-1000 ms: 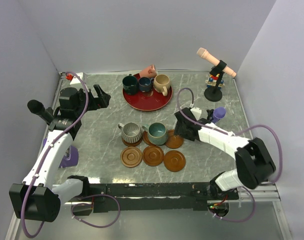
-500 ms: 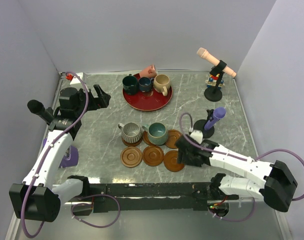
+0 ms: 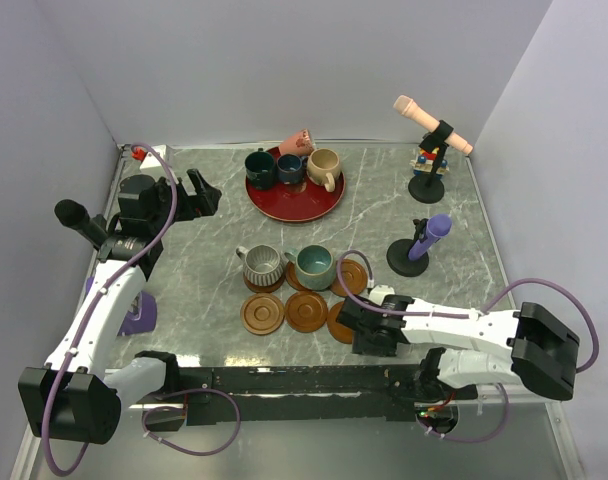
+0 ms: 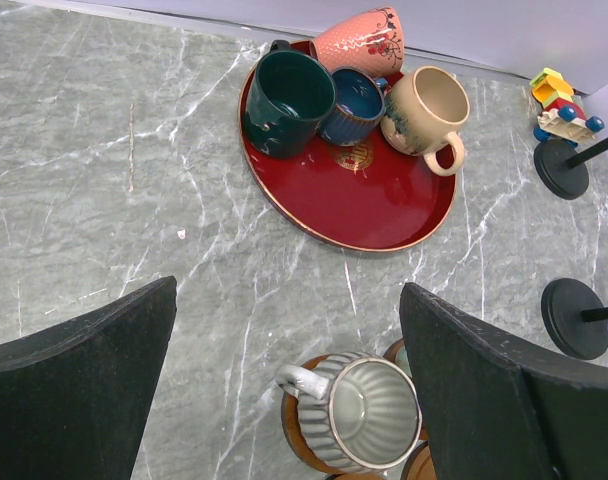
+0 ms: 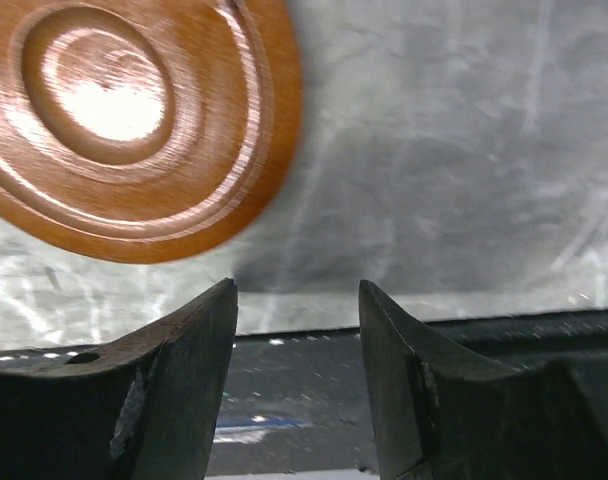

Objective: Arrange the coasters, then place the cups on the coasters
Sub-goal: Move the coaster to the center of the board.

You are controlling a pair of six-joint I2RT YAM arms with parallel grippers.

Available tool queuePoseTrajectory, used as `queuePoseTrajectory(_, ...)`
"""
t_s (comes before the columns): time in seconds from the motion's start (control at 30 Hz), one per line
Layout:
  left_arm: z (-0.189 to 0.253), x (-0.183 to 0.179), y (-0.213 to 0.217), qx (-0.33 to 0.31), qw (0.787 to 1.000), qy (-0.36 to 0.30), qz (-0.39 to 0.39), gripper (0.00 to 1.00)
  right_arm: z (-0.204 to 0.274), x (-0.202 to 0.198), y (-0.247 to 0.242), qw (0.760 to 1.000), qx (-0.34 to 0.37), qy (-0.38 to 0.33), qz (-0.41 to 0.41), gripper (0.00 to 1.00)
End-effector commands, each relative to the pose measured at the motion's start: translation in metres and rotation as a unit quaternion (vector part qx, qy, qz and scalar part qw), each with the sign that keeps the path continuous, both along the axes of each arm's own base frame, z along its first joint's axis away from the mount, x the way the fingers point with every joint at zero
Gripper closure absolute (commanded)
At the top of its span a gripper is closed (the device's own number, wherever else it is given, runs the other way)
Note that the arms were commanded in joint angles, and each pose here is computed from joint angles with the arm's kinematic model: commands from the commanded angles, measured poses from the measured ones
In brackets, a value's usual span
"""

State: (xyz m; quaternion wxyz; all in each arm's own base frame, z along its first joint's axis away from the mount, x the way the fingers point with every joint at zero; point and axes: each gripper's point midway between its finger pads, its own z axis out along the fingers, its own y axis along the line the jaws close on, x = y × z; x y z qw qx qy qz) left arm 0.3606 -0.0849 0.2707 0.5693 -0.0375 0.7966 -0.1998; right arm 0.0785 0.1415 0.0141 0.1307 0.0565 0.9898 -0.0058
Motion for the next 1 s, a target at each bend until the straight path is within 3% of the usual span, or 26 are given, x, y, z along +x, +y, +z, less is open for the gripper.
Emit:
queuePoseTrajectory(0.0, 0.015, 0.001, 0.000, -0.001, 1.000, -0.028, -0.003, 0.03, -0.003, 0.007, 0.019, 0.999, 0.034, -0.015, 0.000, 0.42)
queuePoseTrajectory(0.97, 0.014, 0.001, -0.001, 0.000, 1.000, -0.025, -0.004, 0.03, -0.009, 0.041, 0.017, 0.997, 0.000, -0.070, -0.025, 0.45)
